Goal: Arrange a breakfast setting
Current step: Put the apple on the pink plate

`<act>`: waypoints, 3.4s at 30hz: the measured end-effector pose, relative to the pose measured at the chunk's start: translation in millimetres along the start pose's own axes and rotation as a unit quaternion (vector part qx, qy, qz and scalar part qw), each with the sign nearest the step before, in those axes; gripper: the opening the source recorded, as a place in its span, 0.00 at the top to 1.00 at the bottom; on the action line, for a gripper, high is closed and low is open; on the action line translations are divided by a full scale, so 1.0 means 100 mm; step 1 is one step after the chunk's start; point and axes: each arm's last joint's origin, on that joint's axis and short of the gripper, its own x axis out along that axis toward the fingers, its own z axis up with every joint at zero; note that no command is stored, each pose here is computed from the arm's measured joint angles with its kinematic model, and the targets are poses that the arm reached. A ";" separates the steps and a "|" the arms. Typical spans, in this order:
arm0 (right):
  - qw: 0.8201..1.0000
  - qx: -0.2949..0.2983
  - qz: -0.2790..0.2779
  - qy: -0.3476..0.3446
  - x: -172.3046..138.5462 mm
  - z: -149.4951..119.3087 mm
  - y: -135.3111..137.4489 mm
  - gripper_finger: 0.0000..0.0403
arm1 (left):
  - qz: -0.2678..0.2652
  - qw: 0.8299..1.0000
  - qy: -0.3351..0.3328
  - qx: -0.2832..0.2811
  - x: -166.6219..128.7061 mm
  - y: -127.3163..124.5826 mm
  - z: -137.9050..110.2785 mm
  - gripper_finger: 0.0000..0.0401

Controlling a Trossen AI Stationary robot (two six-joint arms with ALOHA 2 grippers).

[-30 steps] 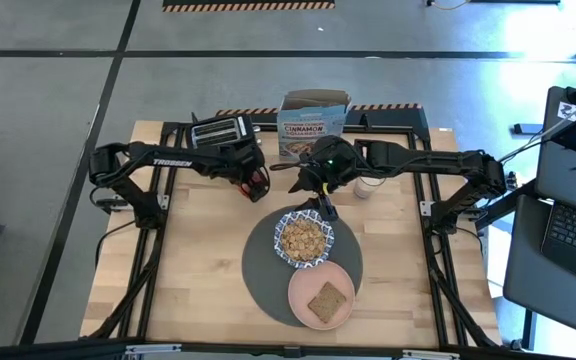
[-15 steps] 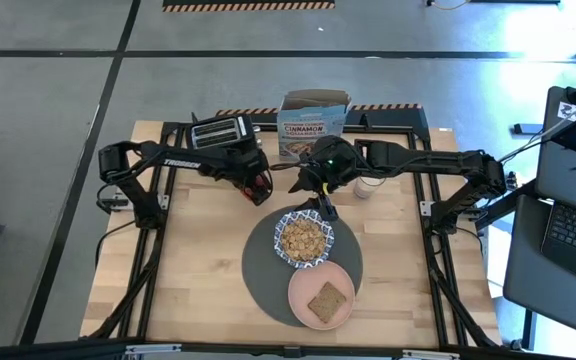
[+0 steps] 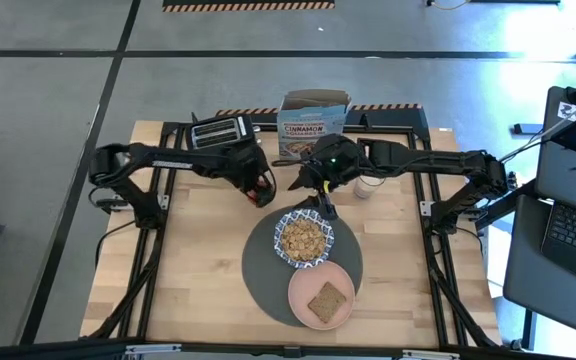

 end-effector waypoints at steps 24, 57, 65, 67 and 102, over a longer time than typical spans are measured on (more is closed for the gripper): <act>0.954 0.073 -0.289 -0.039 -1.26 0.09 1.12 0.53 | -0.284 0.832 -0.409 0.243 -0.95 -1.77 -0.66 0.20; 0.980 -0.021 -0.180 0.085 -1.41 -0.24 1.71 0.53 | -0.083 0.846 -0.525 0.045 1.09 -2.96 -2.14 0.20; 0.982 -0.009 -0.169 0.084 -1.42 -0.24 1.72 0.53 | -0.048 0.852 -0.517 0.070 1.28 -2.87 -2.21 0.20; 0.983 -0.007 -0.165 0.085 -1.42 -0.24 1.73 0.53 | -0.035 0.853 -0.513 0.083 1.31 -2.86 -2.21 0.20; 0.982 -0.006 -0.167 0.085 -1.41 -0.24 1.72 0.53 | 0.013 0.856 -0.494 0.148 1.42 -2.79 -2.14 0.01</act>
